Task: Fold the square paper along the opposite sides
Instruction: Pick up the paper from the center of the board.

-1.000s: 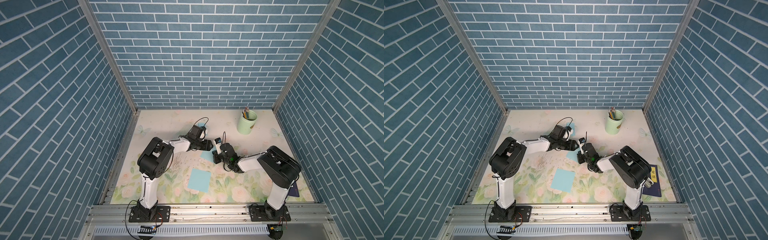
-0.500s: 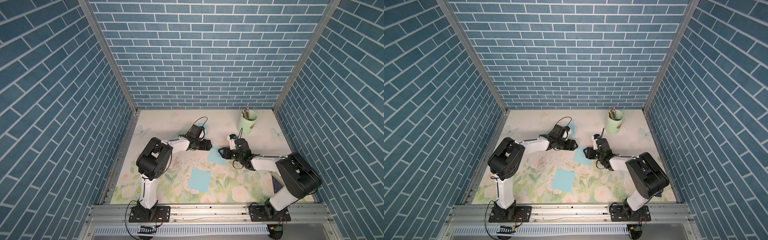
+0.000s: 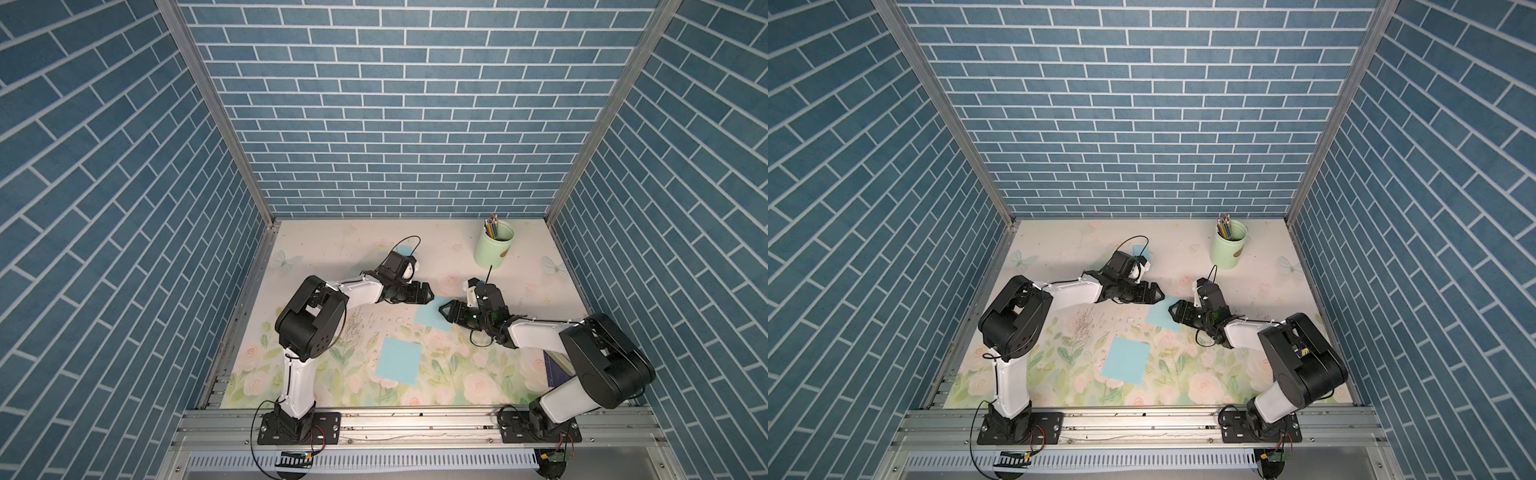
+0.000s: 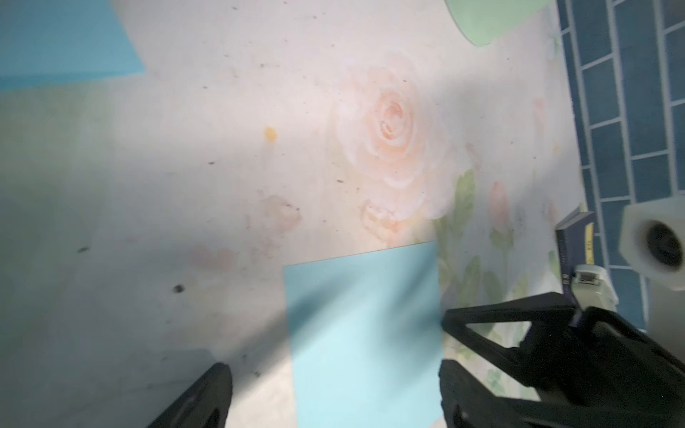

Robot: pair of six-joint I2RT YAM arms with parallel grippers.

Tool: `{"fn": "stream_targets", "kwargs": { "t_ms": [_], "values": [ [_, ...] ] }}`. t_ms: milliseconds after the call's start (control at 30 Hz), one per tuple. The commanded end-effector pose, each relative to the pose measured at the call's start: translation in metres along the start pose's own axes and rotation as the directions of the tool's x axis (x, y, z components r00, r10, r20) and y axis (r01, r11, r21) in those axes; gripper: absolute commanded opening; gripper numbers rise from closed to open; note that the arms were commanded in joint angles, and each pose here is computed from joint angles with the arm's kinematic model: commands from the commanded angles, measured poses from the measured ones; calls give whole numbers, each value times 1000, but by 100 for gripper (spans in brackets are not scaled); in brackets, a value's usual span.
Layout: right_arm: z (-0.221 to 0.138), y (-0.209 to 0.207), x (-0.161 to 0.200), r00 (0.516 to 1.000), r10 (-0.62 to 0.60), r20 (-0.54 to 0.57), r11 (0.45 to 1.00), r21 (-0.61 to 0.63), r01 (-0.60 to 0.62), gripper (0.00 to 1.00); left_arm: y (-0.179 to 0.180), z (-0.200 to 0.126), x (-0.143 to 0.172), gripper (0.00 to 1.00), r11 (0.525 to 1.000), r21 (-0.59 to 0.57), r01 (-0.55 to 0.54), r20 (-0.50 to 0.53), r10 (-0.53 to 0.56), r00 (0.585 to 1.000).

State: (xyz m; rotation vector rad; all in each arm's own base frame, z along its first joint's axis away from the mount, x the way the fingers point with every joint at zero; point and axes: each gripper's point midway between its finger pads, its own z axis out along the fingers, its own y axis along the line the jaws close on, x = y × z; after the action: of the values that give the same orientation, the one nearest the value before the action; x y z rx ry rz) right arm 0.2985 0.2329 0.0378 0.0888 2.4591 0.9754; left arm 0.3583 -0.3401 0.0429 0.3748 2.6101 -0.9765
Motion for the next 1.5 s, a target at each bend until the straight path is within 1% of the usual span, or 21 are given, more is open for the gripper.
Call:
{"fn": "stream_targets", "kwargs": {
  "t_ms": [0,167,233,300,400,467,500,600,700,800,867,967,1100,1267,1467],
  "values": [
    [15,-33,47,984,95,-153,993,83,-83,69,37,25,82,92,986,-77,149,-249,-163,955],
    [31,-26,51,981,72,-181,997,39,-66,68,48,22,94,91,981,-100,164,-264,-185,947],
    [36,-24,52,980,68,-189,998,26,-64,68,51,20,96,89,980,-105,171,-260,-193,946],
    [40,-22,53,979,62,-192,998,12,-61,67,54,19,98,85,978,-115,176,-257,-201,945],
    [45,-18,52,978,56,-203,998,-9,-59,65,58,16,97,74,975,-132,179,-246,-207,947],
    [37,-14,37,986,26,-164,1000,2,-26,63,63,13,94,72,973,-152,176,-230,-208,951],
    [30,-12,25,991,-5,-132,1000,22,8,58,65,10,90,71,971,-162,177,-218,-210,953],
    [5,-6,-9,997,-66,-41,995,71,69,56,67,2,75,71,969,-169,180,-177,-210,962],
    [-12,-12,-19,998,-50,-29,991,121,53,52,65,-2,63,71,970,-177,168,-157,-197,968],
    [-17,-21,-7,997,0,-79,988,152,13,51,64,-3,61,72,969,-183,166,-160,-196,967],
    [-17,-24,3,993,38,-112,988,150,-21,53,65,-3,63,74,967,-190,167,-169,-200,965],
    [-13,-23,12,985,88,-145,990,125,-70,55,66,-3,67,76,967,-194,168,-183,-204,962],
    [-4,-24,23,976,120,-184,989,107,-101,57,68,0,74,80,965,-189,181,-207,-219,954],
    [10,-21,39,962,134,-237,989,87,-117,57,69,5,80,85,965,-176,193,-224,-230,947],
    [20,-19,48,955,140,-260,989,74,-125,58,70,8,85,86,966,-165,201,-234,-237,943]
  ]
}}
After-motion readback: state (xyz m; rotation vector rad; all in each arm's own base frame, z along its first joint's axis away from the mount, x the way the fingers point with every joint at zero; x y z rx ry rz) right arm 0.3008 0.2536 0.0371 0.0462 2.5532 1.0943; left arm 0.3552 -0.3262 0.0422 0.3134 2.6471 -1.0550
